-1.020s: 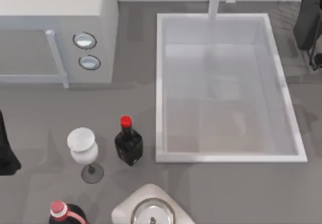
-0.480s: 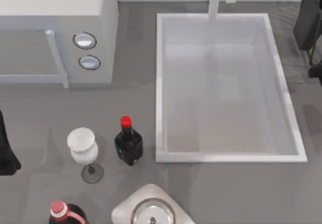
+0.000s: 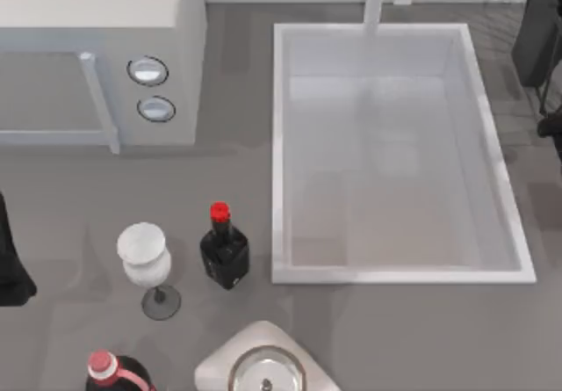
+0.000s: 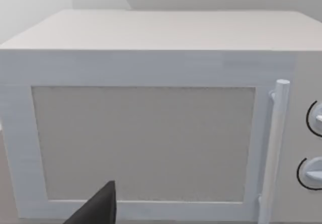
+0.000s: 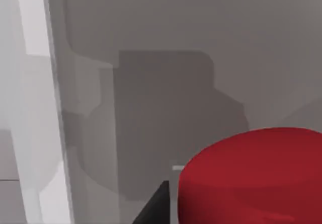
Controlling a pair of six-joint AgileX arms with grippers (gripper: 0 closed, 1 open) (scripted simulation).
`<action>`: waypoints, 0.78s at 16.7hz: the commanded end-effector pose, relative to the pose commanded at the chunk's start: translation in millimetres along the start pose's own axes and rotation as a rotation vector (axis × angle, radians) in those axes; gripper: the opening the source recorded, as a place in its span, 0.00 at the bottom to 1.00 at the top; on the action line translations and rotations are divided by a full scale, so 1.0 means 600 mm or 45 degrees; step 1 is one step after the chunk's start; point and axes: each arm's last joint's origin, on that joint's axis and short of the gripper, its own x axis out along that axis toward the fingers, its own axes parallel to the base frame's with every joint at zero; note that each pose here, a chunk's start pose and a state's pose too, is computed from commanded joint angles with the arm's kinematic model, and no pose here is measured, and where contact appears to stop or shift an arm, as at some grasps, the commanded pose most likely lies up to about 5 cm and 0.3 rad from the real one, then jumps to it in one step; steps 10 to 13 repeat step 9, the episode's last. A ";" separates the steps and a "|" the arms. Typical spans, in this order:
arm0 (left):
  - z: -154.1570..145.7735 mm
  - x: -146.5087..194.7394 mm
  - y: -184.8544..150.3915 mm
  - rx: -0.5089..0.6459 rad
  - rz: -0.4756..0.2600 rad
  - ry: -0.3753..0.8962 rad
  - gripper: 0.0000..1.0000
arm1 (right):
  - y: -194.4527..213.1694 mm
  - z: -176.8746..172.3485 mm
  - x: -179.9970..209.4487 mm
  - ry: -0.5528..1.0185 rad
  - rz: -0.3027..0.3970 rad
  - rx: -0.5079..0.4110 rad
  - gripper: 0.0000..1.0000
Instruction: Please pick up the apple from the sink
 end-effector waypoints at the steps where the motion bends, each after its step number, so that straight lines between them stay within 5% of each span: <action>1: 0.000 0.000 0.000 0.000 0.000 0.000 1.00 | 0.000 0.000 0.000 0.000 0.000 0.000 0.83; 4: 0.000 0.000 0.000 0.000 0.000 0.000 1.00 | 0.000 0.000 0.000 0.000 0.000 0.000 1.00; 13: 0.000 0.000 0.000 0.000 0.000 0.000 1.00 | 0.000 0.000 0.000 0.000 0.000 0.000 1.00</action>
